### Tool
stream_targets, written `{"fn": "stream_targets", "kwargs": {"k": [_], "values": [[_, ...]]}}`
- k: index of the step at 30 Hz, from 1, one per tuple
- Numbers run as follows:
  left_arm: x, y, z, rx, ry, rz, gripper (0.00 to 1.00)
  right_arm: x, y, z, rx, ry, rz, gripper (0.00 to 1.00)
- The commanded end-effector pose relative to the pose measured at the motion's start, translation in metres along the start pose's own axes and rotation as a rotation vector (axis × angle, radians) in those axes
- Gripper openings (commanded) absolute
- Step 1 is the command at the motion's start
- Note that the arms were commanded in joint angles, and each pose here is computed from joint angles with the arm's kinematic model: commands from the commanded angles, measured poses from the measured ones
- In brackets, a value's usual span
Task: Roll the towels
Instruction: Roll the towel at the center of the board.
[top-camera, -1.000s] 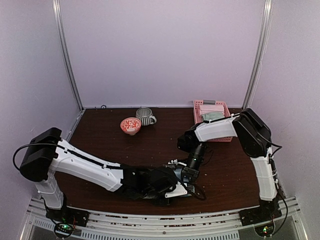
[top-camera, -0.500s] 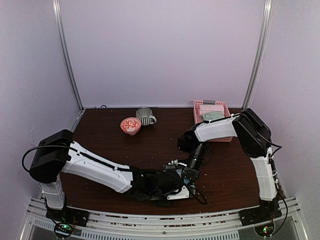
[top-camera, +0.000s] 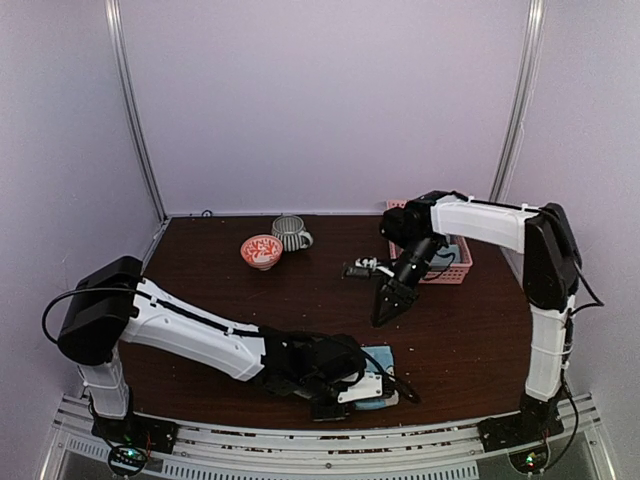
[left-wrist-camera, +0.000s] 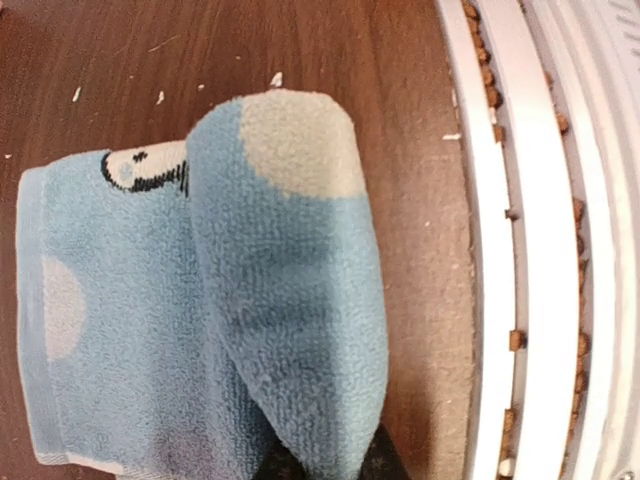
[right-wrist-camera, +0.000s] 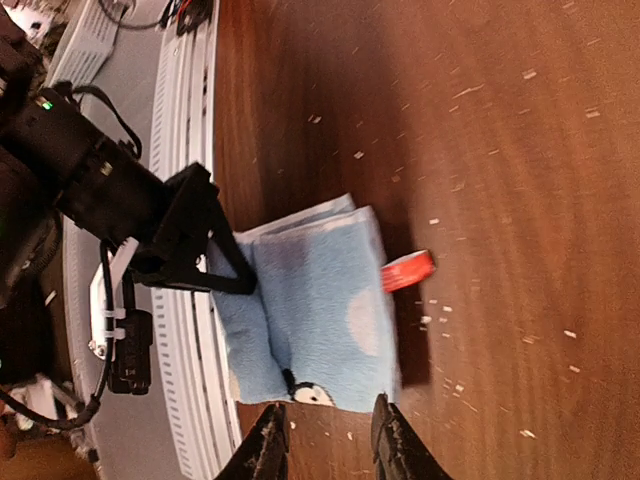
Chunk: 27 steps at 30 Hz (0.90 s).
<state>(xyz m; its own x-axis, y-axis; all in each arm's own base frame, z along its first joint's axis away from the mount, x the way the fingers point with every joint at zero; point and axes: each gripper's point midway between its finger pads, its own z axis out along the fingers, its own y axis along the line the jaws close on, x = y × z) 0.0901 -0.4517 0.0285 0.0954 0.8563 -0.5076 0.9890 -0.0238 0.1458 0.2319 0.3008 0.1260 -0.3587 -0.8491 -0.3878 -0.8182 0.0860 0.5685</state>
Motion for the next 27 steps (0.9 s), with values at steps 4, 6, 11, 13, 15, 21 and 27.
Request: {"fn": "stream_targets", "kwargs": {"k": [4, 6, 11, 13, 15, 21, 27], "values": [[0.002, -0.021, 0.009, 0.433, -0.016, -0.330, 0.04, -0.027, 0.018, -0.098, 0.357, -0.257, -0.071, 0.29], [-0.003, -0.016, 0.007, 0.518, -0.040, -0.403, 0.04, -0.037, 0.032, -0.124, 0.452, -0.355, -0.105, 0.29], [0.005, -0.012, 0.015, 0.701, -0.020, -0.576, 0.04, -0.042, 0.086, -0.173, 0.609, -0.544, -0.270, 0.31], [0.014, -0.012, 0.022, 0.743, 0.011, -0.637, 0.04, -0.031, 0.117, -0.166, 0.550, -0.541, -0.393, 0.34], [0.021, -0.015, 0.026, 0.794, 0.031, -0.677, 0.04, -0.020, 0.137, -0.144, 0.485, -0.500, -0.476, 0.35], [0.024, -0.010, 0.031, 0.846, 0.050, -0.737, 0.04, 0.028, 0.132, -0.031, 0.465, -0.120, -0.585, 0.37], [0.030, -0.006, 0.034, 0.832, 0.075, -0.758, 0.06, 0.045, 0.101, 0.028, 0.620, 0.027, -0.675, 0.49]]}}
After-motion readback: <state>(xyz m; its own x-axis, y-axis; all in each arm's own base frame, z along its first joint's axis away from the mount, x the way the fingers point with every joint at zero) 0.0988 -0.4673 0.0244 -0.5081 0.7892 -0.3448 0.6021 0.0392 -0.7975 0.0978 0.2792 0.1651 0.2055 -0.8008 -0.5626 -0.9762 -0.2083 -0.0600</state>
